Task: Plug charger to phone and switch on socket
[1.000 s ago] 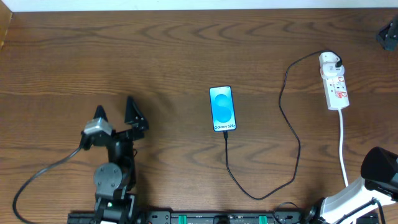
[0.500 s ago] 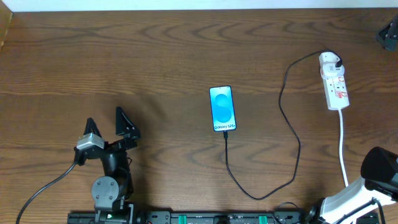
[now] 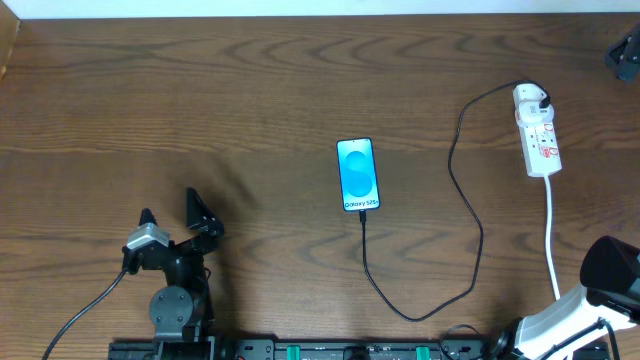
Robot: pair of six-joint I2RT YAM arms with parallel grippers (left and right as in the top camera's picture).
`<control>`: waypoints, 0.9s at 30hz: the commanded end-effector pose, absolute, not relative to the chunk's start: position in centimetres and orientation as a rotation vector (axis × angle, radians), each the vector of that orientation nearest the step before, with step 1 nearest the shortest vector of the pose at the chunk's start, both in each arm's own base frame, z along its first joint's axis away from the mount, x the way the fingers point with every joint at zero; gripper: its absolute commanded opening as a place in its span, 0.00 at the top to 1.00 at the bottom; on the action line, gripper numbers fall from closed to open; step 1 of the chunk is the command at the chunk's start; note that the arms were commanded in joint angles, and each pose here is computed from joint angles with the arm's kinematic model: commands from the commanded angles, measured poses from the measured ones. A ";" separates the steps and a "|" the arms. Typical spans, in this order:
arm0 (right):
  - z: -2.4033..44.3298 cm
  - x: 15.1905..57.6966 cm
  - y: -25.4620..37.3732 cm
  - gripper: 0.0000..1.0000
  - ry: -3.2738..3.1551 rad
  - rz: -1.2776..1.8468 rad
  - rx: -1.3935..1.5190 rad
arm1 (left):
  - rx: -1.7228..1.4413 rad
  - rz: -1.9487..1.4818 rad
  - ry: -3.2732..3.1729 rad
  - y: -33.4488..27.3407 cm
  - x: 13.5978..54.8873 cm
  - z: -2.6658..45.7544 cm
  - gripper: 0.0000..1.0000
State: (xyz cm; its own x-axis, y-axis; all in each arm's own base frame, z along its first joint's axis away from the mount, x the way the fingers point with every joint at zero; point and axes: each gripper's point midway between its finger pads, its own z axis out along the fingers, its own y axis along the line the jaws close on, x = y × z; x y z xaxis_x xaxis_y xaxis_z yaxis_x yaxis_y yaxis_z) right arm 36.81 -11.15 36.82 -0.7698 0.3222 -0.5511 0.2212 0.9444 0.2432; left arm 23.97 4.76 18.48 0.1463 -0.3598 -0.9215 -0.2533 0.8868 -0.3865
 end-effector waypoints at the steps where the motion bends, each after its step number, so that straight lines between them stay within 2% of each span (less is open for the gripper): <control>1: 36.8 36.8 -11.1 0.01 2.481 0.219 0.395 | -0.538 -0.063 1.469 5.1 23.8 17.6 0.10; 8: 36.8 36.8 -11.1 0.01 2.481 0.219 0.394 | -0.523 -0.001 1.615 5.1 23.6 14.3 0.10; 13: 36.8 36.8 -11.1 0.01 2.481 0.219 0.394 | -0.295 0.076 1.680 3.6 24.0 14.1 0.10; 27: 36.8 36.8 -11.1 0.01 2.481 0.219 0.394 | -0.088 0.093 1.725 1.9 24.3 13.6 0.10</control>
